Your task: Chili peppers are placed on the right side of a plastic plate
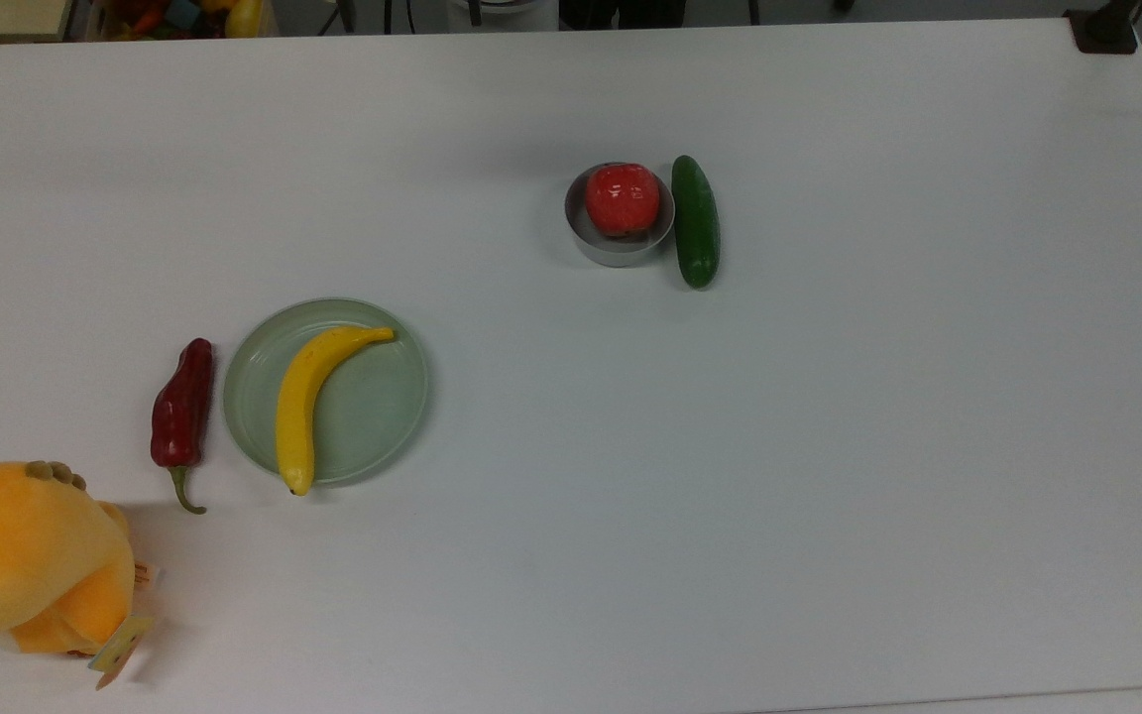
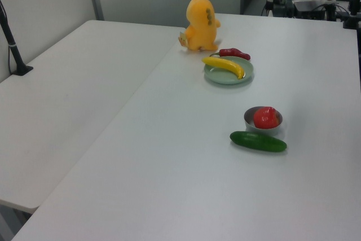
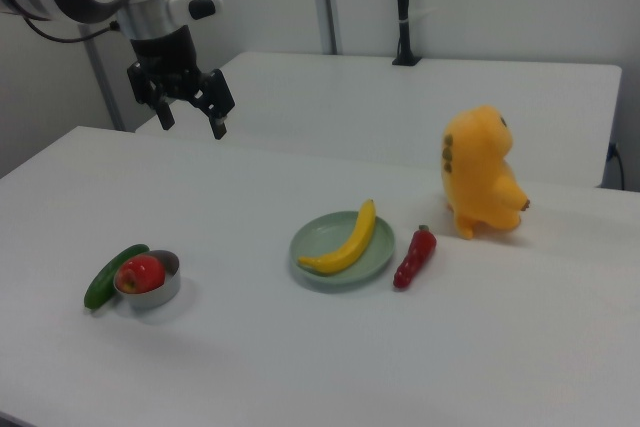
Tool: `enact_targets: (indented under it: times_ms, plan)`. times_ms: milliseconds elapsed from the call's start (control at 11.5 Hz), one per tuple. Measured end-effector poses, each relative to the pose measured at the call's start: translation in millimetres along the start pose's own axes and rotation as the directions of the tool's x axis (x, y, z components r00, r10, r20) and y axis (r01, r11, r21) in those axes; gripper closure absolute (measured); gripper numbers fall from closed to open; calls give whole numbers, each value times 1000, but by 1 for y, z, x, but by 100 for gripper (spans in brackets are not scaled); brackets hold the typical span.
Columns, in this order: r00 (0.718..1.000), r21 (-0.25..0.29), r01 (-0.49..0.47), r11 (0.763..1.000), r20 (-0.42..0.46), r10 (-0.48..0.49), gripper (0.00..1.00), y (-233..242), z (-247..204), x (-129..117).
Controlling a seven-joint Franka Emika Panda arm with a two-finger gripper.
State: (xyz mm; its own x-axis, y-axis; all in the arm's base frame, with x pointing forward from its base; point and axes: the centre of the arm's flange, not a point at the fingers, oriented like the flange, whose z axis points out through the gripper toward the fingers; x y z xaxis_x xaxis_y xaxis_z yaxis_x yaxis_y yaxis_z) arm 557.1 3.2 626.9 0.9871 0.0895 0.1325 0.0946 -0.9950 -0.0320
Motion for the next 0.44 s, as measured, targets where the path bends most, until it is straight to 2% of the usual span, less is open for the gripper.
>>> enact_targets:
  times_ms: [436]
  plan:
    - [1000,1,8,1000,-1,-8,0,-4,0,0]
